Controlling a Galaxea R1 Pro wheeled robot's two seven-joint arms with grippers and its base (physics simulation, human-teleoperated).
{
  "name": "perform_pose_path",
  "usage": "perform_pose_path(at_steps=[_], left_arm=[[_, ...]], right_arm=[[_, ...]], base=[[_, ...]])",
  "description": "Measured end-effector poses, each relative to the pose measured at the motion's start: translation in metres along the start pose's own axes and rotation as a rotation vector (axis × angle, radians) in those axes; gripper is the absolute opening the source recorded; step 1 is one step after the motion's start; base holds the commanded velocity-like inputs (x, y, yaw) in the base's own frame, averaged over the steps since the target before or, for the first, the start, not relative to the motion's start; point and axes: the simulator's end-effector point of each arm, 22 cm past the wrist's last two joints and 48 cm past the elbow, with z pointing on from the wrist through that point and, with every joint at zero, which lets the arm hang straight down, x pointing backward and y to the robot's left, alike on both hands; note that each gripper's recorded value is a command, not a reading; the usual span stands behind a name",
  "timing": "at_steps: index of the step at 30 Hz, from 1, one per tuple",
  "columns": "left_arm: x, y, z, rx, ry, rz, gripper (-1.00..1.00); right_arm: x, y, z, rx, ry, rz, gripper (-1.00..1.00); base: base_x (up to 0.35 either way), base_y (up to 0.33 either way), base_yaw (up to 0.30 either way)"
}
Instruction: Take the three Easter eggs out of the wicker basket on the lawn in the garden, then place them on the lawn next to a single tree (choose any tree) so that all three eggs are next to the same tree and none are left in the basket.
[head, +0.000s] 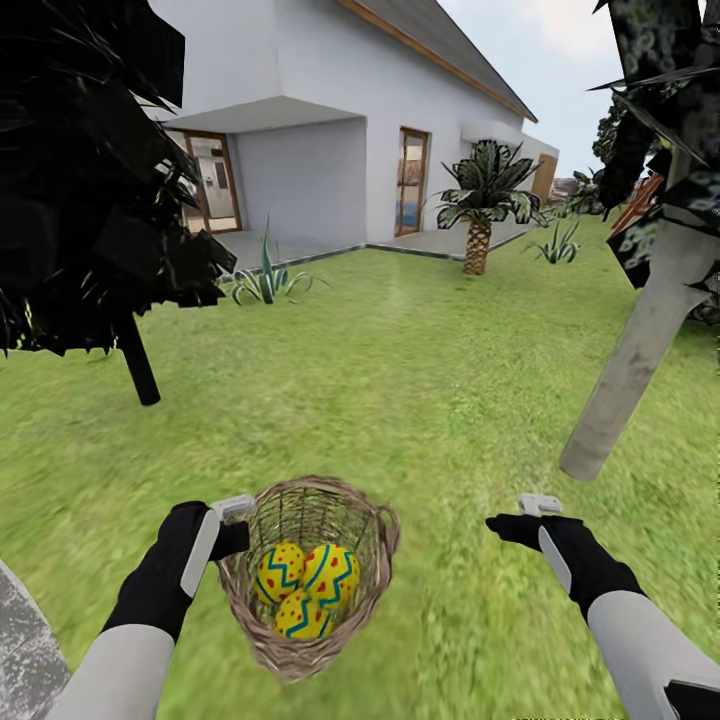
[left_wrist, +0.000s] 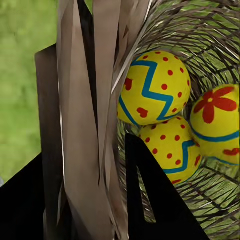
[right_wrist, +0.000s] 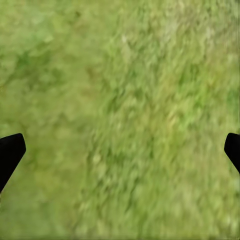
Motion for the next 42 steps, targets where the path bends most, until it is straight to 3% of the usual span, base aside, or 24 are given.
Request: perform_pose_path(at_steps=[1,4,5,8,9,12,16,20,24,42], left_arm=[[0.002,-0.002,0.000,0.008,0.008,-0.004,-1.00],[0.000,-0.036,-0.005,0.161,0.009,-0.098,-1.00],[-0.001,-0.038,-0.006,0.170,0.008,-0.105,-1.00],[0.000,-0.015,-0.004,0.069,0.007,-0.041,-1.00],[0.000,-0.015,-0.005,0.066,0.006,-0.038,-1.00],[-0.002,-0.030,-0.008,0.136,0.002,-0.081,-1.00],[-0.003,-0.020,-0.009,0.091,-0.002,-0.052,-1.00],[-0.005,-0.028,-0.012,0.125,-0.006,-0.071,-1.00],[-0.006,-0.022,-0.013,0.103,-0.011,-0.058,-1.00],[-0.012,-0.026,-0.023,0.119,-0.031,-0.064,-1.00]], right_arm=[[0.000,-0.001,0.000,0.001,0.001,0.000,1.00],[0.000,-0.001,-0.001,0.001,0.000,0.001,1.00],[0.000,-0.001,-0.002,0.000,0.000,0.001,1.00],[-0.001,0.000,-0.003,-0.001,-0.003,0.002,1.00],[-0.002,0.000,-0.003,-0.001,-0.004,0.002,1.00],[-0.003,-0.001,-0.004,-0.001,-0.007,0.004,1.00],[-0.004,0.000,-0.006,-0.003,-0.010,0.006,1.00],[-0.006,-0.001,-0.008,-0.003,-0.014,0.006,1.00],[-0.008,0.000,-0.009,-0.004,-0.017,0.007,1.00],[-0.017,0.001,-0.017,-0.007,-0.040,0.008,1.00]], base=[[0.000,0.000,-0.244],[0.000,0.000,-0.246],[0.000,0.000,-0.246],[0.000,0.000,-0.246],[0.000,0.000,-0.246],[0.000,0.000,-0.246],[0.000,0.000,-0.246],[0.117,0.000,-0.246],[0.223,0.000,-0.246],[0.306,0.000,-0.246]])
